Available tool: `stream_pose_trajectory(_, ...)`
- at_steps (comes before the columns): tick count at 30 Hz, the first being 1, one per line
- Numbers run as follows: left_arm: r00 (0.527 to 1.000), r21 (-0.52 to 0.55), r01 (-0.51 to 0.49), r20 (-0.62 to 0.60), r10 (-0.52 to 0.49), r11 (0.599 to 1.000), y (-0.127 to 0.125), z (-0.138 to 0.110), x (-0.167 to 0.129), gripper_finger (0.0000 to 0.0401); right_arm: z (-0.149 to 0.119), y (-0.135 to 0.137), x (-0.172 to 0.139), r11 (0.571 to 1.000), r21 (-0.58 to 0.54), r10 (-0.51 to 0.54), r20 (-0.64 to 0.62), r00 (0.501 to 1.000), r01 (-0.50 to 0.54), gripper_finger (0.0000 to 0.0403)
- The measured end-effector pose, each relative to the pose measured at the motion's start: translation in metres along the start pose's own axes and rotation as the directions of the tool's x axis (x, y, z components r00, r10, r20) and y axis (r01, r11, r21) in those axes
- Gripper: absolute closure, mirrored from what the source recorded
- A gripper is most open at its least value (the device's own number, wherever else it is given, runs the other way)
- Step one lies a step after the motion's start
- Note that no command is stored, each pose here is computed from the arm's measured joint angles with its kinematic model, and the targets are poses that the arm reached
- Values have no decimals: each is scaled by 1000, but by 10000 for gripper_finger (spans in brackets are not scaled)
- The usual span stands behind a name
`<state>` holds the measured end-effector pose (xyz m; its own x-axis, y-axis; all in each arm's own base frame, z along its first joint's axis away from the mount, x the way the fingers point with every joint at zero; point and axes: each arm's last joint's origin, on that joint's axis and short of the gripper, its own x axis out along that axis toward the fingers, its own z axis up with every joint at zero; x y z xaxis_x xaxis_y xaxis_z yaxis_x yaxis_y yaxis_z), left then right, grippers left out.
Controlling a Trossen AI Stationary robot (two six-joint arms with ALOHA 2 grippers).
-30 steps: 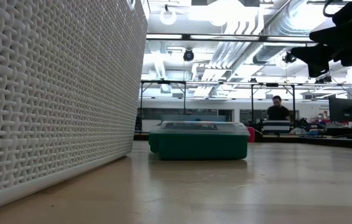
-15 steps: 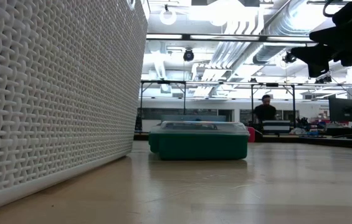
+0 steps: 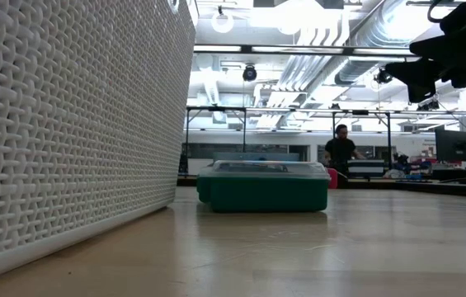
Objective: Pick & place medical supplies in basket/bin
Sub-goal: Return to Home Position
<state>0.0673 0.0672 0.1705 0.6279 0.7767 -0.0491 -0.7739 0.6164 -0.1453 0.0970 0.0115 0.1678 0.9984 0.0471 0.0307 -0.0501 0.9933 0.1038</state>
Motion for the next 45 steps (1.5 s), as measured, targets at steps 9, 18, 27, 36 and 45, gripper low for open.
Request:
stream_pose_trajectory(9, 1000, -13, -7, 9, 7, 1000, 1, 1, 0, 207, 0, 0, 0, 1000, 0, 0, 0, 1000, 0, 167)
stream_pose_trajectory(18, 1000, -14, -2, 7, 2, 1000, 2, 1, 0, 207, 0, 0, 0, 1000, 0, 0, 0, 1000, 0, 167)
stream_pose_trajectory(27, 1000, 16, -4, 10, 3, 1000, 2, 1, 0, 207, 0, 0, 0, 1000, 0, 0, 0, 1000, 0, 167)
stream_pose_trajectory(36, 999, 43, -1, 54, -2, 999, 1, 4, 0, 207, 0, 0, 0, 1000, 0, 0, 0, 1000, 0, 167)
stream_pose_trajectory(45, 997, 75, -2, 75, -3, 997, 1, 6, 0, 207, 0, 0, 0, 1000, 0, 0, 0, 1000, 0, 167)
